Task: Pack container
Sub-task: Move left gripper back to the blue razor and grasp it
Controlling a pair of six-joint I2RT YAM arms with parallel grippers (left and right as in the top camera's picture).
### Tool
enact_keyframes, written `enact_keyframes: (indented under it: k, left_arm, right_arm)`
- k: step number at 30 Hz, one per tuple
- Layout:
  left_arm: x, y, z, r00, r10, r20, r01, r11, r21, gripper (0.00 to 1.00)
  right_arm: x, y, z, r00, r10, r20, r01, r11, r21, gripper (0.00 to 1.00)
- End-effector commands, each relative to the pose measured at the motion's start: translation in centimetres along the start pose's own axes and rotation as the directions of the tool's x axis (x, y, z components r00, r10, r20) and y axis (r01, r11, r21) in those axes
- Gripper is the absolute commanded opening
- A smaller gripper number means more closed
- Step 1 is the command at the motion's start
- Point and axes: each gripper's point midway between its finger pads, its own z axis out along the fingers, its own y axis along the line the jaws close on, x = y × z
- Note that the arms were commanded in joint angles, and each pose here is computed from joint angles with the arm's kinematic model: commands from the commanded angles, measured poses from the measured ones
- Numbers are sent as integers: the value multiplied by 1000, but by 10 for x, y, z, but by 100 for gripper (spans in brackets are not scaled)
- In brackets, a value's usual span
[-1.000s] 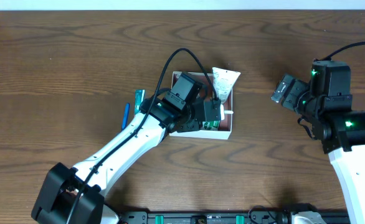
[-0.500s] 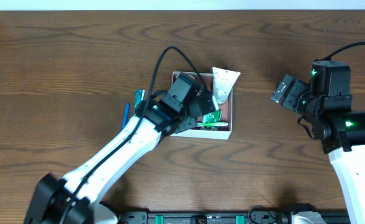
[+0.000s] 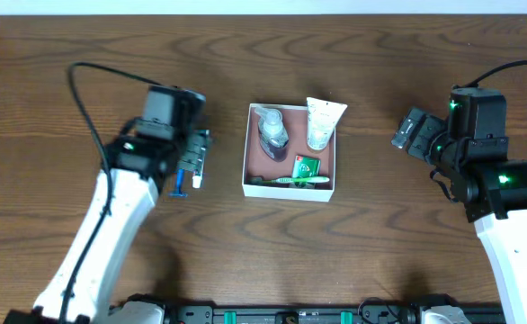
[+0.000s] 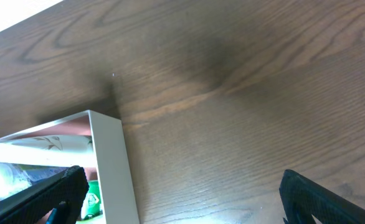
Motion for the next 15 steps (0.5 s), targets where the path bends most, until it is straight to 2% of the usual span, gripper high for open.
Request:
enact_keyframes:
  k: [1, 6, 13, 15]
  left_arm:
    - [15, 8, 28, 987, -131, -98, 135, 990, 37, 76]
    - [36, 16, 70, 961, -164, -223, 173, 985, 22, 76]
    - [65, 7, 111, 921, -145, -361, 165, 986, 24, 76]
    - [71, 5, 118, 911, -141, -387, 163, 986, 24, 72]
  right_arm:
    - [-4, -3, -1, 1000, 2, 9, -2, 1000, 8, 99]
    - [-4, -3, -1, 1000, 2, 9, -2, 1000, 8, 99]
    - [-4, -3, -1, 1000, 2, 9, -2, 1000, 8, 99]
    - [-4, -3, -1, 1000, 2, 9, -2, 1000, 8, 99]
